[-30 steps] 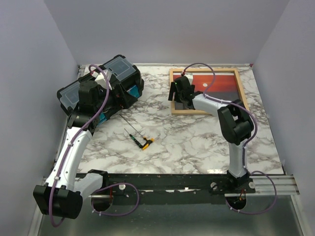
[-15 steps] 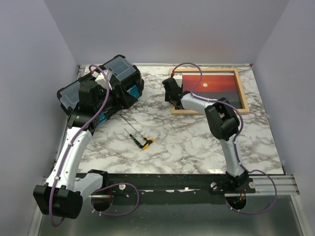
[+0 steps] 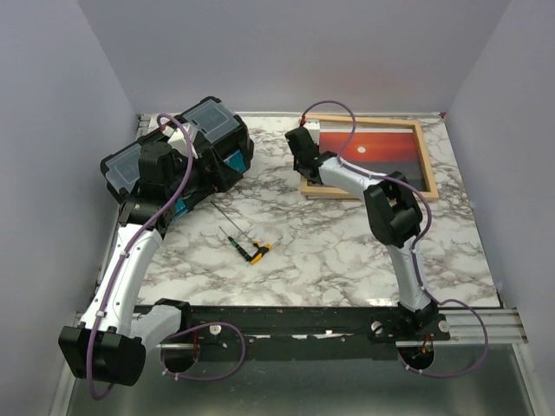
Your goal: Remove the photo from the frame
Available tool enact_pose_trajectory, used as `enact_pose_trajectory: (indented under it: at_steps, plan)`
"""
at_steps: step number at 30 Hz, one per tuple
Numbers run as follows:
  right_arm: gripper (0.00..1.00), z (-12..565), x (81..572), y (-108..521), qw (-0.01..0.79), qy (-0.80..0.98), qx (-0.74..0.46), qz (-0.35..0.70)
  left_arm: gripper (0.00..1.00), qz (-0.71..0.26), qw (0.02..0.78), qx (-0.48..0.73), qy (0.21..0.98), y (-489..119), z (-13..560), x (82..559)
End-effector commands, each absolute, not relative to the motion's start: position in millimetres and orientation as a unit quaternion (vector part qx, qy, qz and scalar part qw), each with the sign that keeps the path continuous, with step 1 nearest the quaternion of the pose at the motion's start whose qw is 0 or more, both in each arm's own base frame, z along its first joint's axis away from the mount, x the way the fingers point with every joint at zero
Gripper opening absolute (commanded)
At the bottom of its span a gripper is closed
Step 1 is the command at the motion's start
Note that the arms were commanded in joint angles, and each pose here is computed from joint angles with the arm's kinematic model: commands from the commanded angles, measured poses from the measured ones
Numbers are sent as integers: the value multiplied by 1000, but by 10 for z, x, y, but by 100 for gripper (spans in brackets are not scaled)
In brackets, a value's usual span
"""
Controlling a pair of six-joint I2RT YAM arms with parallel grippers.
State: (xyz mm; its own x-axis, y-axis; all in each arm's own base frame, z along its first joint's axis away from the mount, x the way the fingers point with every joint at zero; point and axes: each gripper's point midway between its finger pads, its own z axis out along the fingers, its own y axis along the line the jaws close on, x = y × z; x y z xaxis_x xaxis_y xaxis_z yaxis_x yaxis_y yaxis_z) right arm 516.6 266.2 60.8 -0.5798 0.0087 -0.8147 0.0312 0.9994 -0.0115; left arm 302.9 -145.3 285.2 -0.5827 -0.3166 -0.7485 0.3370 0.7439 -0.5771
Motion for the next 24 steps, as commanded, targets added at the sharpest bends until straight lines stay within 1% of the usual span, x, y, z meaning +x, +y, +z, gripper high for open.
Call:
enact_pose_trajectory:
  at_steps: [1,6,10,17,21,24]
  plan:
    - [1,1542,5200,2620,504,864,10,-6,78,-365,464,20,807,-1472,2883,3038]
    - [1,2114,4876,2361,512,859,11,-7,78,-367,463,21,806,-1480,2893,3030]
    - [1,2411,4422,2002,516,856,29,-8,78,-373,461,23,805,-1498,2899,3016]
    - [1,2407,3532,1501,489,870,54,11,78,-399,445,32,801,-1591,2878,2997]
    - [1,2462,3024,1284,474,876,76,45,78,-414,428,34,802,-1657,2836,2988]
    - [1,2447,2670,1242,448,886,80,86,78,-417,426,35,802,-1674,2830,2984]
